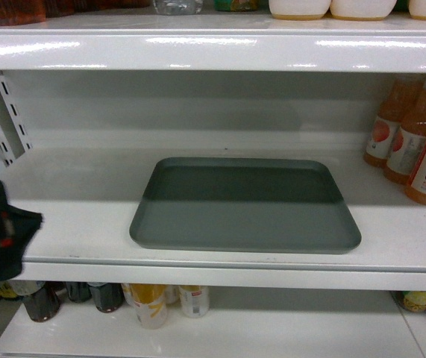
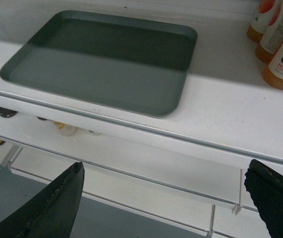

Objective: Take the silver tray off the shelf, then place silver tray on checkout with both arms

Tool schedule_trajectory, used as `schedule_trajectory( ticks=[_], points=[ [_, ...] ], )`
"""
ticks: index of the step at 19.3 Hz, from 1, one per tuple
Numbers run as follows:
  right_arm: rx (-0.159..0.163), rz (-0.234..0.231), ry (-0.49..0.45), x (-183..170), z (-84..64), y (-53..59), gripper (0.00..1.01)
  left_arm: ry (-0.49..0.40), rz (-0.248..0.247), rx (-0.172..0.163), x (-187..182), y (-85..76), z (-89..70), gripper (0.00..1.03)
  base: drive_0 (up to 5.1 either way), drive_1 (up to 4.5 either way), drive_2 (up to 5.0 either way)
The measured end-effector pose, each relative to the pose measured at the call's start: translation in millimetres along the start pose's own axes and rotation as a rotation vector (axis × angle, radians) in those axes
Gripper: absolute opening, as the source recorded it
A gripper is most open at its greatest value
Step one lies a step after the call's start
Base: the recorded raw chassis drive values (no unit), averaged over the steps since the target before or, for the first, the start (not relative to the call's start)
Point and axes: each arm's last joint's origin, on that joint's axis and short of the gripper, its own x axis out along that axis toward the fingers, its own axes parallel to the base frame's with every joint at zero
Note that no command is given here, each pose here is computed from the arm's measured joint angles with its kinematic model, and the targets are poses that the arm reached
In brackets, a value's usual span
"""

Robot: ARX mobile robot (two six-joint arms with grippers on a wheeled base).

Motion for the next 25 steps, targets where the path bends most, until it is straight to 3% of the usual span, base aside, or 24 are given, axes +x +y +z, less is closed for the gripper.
schedule_trajectory(
  ticks=[5,10,11,12,13,14,20,25],
  points=[
    [0.021,0.003,0.038,31,6.3,-5.3,0.98,0.081,-0.009,0.045,34,-10.0,-2.0,0.98,0.0,0.00,0.0],
    [0.028,0.003,0.062,49,7.1,-8.1,0.98,0.090,-0.016,0.071,53,-15.5,0.6,0.98,0.0,0.00,0.0],
    [0.036,-0.011,0.102,73,5.5,-11.7,0.98,0.109,-0.003,0.080,77,-20.1,4.6,0.98,0.0,0.00,0.0],
    [0.068,-0.009,0.159,113,4.6,-13.7,0.98,0.133,0.037,0.073,115,-18.4,6.8,0.98,0.0,0.00,0.0],
    [0.070,-0.020,0.171,145,12.7,-11.4,0.98,0.148,0.058,0.064,144,-15.8,11.7,0.98,0.0,0.00,0.0],
    [0.069,-0.064,0.179,173,19.6,-8.8,0.98,0.162,0.053,0.065,167,-20.5,19.3,0.98,0.0,0.00,0.0],
    [0.064,-0.143,0.270,222,18.7,-12.8,0.98,0.241,0.057,0.070,205,-30.3,18.0,0.98,0.0,0.00,0.0],
    [0.115,-0.170,0.326,250,25.8,-18.0,0.98,0.275,0.056,0.038,215,-35.3,12.7,0.98,0.0,0.00,0.0]
  ],
)
